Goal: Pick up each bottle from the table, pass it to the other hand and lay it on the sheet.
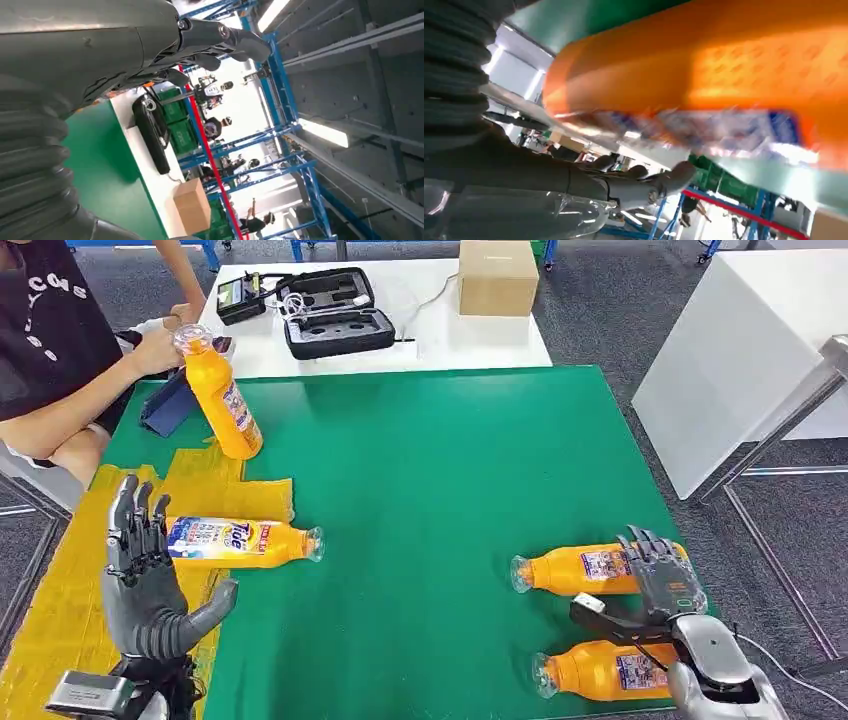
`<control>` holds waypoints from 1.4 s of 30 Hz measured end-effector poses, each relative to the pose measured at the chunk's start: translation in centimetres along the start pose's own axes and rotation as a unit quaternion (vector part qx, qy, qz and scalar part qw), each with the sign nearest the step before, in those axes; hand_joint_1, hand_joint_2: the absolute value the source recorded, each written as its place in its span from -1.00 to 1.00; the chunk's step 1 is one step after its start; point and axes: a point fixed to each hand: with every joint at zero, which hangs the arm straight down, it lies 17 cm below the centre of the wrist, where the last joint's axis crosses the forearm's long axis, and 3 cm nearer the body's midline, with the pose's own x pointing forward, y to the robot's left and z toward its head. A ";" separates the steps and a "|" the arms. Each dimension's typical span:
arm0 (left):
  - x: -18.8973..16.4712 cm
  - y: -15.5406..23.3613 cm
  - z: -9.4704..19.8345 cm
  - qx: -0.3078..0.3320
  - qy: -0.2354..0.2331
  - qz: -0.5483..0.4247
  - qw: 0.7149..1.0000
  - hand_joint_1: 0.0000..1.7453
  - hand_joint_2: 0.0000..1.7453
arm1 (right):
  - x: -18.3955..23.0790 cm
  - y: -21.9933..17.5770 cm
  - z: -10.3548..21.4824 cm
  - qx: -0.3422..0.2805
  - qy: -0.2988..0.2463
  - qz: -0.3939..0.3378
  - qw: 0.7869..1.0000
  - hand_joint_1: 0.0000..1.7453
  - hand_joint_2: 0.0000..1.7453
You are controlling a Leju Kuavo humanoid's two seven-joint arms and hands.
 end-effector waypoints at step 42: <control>-2.7 -6.3 3.3 -0.113 0.085 -0.026 0.990 -1.00 1.00 | 8.5 -12.7 -2.0 -0.255 -0.010 -0.287 0.923 1.00 1.00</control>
